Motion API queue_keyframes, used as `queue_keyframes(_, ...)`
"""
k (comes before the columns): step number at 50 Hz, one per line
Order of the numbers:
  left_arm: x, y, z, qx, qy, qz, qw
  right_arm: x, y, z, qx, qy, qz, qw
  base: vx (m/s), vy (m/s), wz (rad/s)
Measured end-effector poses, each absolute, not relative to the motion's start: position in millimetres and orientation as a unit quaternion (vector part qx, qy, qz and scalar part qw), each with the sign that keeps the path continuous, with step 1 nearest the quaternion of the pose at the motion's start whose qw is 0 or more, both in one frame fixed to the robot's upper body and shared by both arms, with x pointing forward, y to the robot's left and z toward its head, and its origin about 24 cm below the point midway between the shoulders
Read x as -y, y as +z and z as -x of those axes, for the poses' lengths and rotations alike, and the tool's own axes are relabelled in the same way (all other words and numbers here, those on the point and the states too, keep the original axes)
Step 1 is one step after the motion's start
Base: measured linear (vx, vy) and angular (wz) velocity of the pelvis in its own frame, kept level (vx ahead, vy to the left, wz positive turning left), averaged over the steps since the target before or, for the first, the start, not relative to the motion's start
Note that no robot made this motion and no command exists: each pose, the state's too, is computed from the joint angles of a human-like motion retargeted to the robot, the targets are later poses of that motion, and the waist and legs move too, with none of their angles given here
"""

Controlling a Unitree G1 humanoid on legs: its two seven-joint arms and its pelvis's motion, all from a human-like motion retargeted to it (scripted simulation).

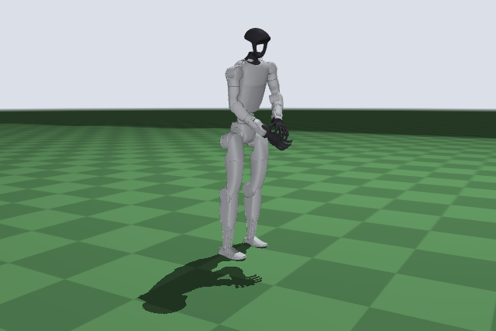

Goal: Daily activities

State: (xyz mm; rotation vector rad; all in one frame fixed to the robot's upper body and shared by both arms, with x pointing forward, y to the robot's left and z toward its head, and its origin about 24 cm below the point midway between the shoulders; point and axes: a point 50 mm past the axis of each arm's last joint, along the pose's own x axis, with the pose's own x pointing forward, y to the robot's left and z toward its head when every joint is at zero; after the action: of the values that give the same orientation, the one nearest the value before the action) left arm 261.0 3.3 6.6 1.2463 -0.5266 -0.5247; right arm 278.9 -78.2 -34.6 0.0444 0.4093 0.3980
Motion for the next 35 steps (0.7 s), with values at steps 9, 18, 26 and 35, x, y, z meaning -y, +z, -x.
queue_keyframes(9, -19, -20, -246, 0.175, -0.250, -0.555, 0.774, 101, -66, -240, -0.266, 0.208, -0.015, 0.941, 0.00, 0.00, 0.00)
queue_keyframes(18, -22, -23, -246, 0.161, -0.242, -0.550, 0.783, 114, -43, -260, -0.216, 0.156, -0.046, 0.963, 0.00, 0.00, 0.00)
queue_keyframes(26, -18, -26, -248, 0.156, -0.256, -0.555, 0.776, 100, 37, -330, -0.073, 0.115, -0.066, 0.988, 0.00, 0.00, 0.00)
queue_keyframes(35, -17, -28, -250, 0.127, -0.244, -0.541, 0.795, 87, 18, -334, -0.132, 0.127, -0.024, 0.983, 0.00, 0.00, 0.00)
